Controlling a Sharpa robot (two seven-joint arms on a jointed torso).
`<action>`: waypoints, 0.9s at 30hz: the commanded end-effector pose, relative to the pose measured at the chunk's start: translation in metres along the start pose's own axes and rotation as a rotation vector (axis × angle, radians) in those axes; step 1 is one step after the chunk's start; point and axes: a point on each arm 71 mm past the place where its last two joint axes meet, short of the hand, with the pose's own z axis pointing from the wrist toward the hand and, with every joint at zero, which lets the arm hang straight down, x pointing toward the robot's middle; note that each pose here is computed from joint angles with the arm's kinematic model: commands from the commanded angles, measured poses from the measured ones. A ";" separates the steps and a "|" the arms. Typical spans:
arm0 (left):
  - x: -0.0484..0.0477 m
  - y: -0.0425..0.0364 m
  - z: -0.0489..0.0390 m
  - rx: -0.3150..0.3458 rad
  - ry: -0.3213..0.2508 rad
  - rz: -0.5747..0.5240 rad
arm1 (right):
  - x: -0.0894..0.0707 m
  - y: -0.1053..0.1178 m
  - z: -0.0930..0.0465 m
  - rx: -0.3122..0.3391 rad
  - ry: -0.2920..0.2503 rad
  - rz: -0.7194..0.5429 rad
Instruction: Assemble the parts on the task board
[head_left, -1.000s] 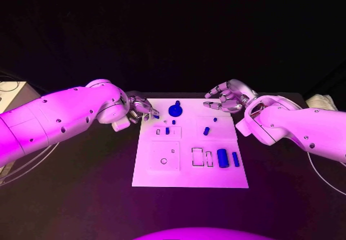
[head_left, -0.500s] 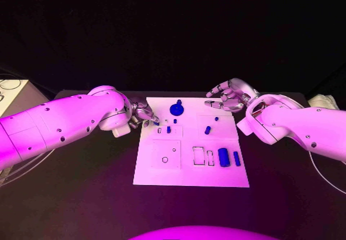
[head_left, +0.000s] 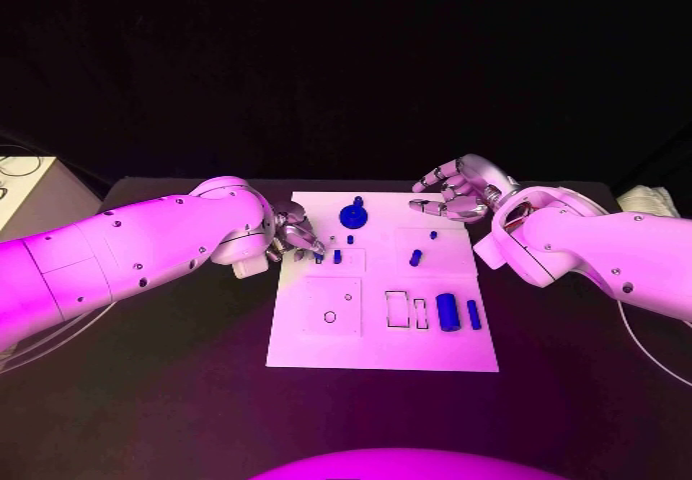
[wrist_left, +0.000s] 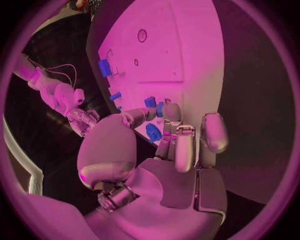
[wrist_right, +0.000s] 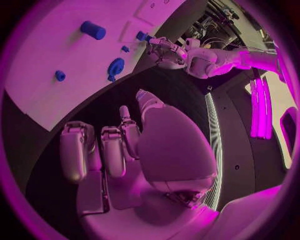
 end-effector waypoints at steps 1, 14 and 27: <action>0.0021 -0.0002 0.0010 -0.006 0.025 0.044 | 0.001 0.001 0.000 -0.006 0.013 -0.002; 0.0017 0.0038 0.0046 -0.026 0.012 0.074 | 0.001 0.000 0.000 -0.006 0.013 -0.002; 0.0042 0.0036 0.0072 -0.028 -0.013 0.072 | 0.001 0.001 0.000 -0.007 0.014 -0.002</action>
